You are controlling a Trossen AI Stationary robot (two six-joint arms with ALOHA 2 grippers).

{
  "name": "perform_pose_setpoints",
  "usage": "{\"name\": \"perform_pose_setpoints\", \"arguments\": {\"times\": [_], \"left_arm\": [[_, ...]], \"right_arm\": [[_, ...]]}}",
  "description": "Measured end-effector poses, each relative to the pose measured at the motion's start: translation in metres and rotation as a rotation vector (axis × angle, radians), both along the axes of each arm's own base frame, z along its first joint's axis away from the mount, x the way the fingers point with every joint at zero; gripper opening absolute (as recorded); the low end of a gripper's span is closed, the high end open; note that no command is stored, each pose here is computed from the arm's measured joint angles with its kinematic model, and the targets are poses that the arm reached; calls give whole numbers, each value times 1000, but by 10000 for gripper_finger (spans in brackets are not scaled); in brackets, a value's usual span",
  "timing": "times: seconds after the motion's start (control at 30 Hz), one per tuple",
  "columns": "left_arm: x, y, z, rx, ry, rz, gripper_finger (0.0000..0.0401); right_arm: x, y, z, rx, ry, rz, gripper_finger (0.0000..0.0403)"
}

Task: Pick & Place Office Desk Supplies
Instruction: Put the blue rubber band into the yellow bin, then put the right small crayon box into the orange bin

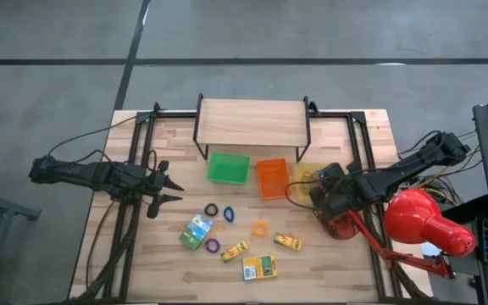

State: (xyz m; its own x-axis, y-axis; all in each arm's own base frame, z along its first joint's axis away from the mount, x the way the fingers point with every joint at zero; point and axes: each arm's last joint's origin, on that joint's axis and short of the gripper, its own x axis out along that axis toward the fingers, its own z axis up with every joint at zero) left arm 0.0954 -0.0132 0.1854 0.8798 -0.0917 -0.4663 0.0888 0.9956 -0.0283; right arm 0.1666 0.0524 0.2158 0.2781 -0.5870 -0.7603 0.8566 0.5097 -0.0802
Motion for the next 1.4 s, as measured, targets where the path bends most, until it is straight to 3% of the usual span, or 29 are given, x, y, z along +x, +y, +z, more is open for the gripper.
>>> {"name": "perform_pose_setpoints", "arguments": {"times": [0.53, 0.77, 0.9, 1.2, 1.4], "left_arm": [[0, 0, 0, 0, 0, 0, 143], [0, 0, 0, 0, 0, 0, 143], [0, 0, 0, 0, 0, 0, 143], [0, 0, 0, 0, 0, 0, 143], [0, 0, 0, 0, 0, 0, 143]], "right_arm": [[1, -29, -40, 131, -17, -167, 8], [4, -35, -45, 204, -24, -200, 13], [5, -35, -45, 210, -37, -194, 42], [9, -34, -42, 208, -44, -158, 148], [9, -34, -42, 201, -38, -147, 179]]}}
